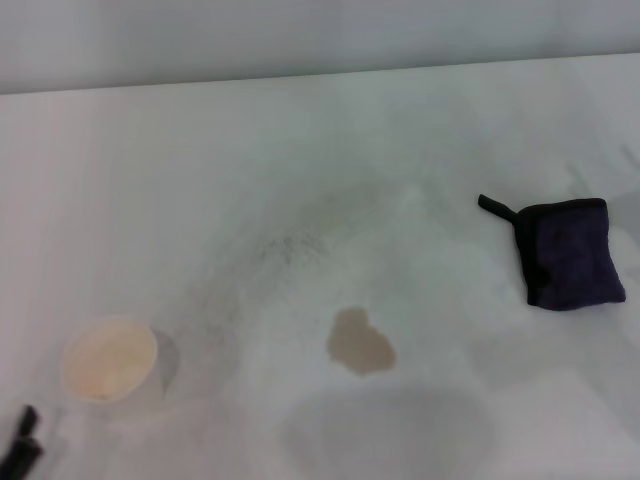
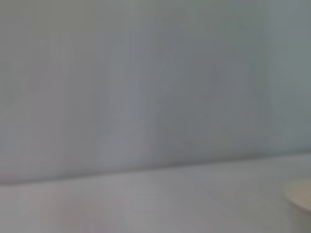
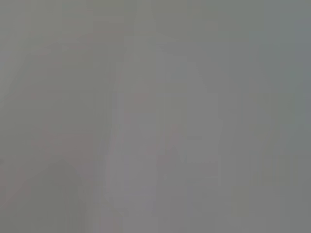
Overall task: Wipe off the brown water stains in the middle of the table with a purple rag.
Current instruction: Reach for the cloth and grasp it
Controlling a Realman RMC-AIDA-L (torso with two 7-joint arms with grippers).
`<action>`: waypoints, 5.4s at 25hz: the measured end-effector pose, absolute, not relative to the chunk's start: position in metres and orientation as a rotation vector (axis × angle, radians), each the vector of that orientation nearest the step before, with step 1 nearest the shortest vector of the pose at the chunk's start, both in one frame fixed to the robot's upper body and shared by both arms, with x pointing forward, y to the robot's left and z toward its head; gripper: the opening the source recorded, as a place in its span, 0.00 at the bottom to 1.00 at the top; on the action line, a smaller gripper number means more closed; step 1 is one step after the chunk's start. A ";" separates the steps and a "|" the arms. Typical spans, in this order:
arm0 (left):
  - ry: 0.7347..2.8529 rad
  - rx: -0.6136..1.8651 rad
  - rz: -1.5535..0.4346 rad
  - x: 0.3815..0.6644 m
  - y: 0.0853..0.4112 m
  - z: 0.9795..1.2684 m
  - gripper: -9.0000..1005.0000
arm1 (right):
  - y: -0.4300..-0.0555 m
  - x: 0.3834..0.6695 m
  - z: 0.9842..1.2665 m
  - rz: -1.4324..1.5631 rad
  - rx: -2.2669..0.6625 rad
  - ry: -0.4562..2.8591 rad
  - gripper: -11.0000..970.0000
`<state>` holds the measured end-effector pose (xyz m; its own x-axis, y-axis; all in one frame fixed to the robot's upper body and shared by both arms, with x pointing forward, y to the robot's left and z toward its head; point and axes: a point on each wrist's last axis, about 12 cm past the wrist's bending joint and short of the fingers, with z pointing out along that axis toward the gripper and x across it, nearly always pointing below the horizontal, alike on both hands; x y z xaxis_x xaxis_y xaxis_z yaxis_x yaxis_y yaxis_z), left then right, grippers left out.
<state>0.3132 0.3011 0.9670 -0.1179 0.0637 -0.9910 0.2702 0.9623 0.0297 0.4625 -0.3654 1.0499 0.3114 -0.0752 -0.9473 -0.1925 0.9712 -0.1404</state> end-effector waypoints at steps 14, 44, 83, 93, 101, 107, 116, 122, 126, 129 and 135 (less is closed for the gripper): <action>1.419 0.146 -0.085 0.378 0.340 1.004 0.89 | -0.352 0.462 1.039 0.344 0.094 1.297 0.87; 1.245 0.255 -0.098 0.434 0.345 1.037 0.89 | -0.327 0.585 1.189 0.291 -0.307 2.616 0.78; 1.219 0.283 -0.074 0.444 0.347 1.044 0.89 | -0.264 0.585 1.123 -0.194 -0.367 2.960 0.78; 1.215 0.311 -0.041 0.445 0.346 1.043 0.89 | -0.261 0.589 1.120 -0.193 -0.365 2.963 0.78; 1.214 0.304 -0.037 0.442 0.346 1.043 0.89 | -0.259 0.592 1.116 -0.185 -0.365 2.968 0.69; 1.214 0.300 -0.035 0.441 0.346 1.043 0.89 | -0.258 0.593 1.114 -0.181 -0.361 2.975 0.61; 1.205 0.297 -0.038 0.441 0.345 1.043 0.89 | -0.264 0.596 1.113 -0.167 -0.320 2.989 0.44; 1.202 0.299 -0.038 0.442 0.345 1.044 0.89 | -0.265 0.598 1.114 -0.170 -0.314 2.986 0.44; 1.201 0.300 -0.038 0.442 0.345 1.044 0.89 | -0.265 0.598 1.112 -0.171 -0.314 2.995 0.45; 1.199 0.303 -0.036 0.443 0.345 1.045 0.89 | -0.265 0.598 1.111 -0.170 -0.316 2.999 0.44; 1.197 0.305 -0.036 0.444 0.345 1.045 0.89 | -0.262 0.597 1.110 -0.168 -0.330 3.006 0.44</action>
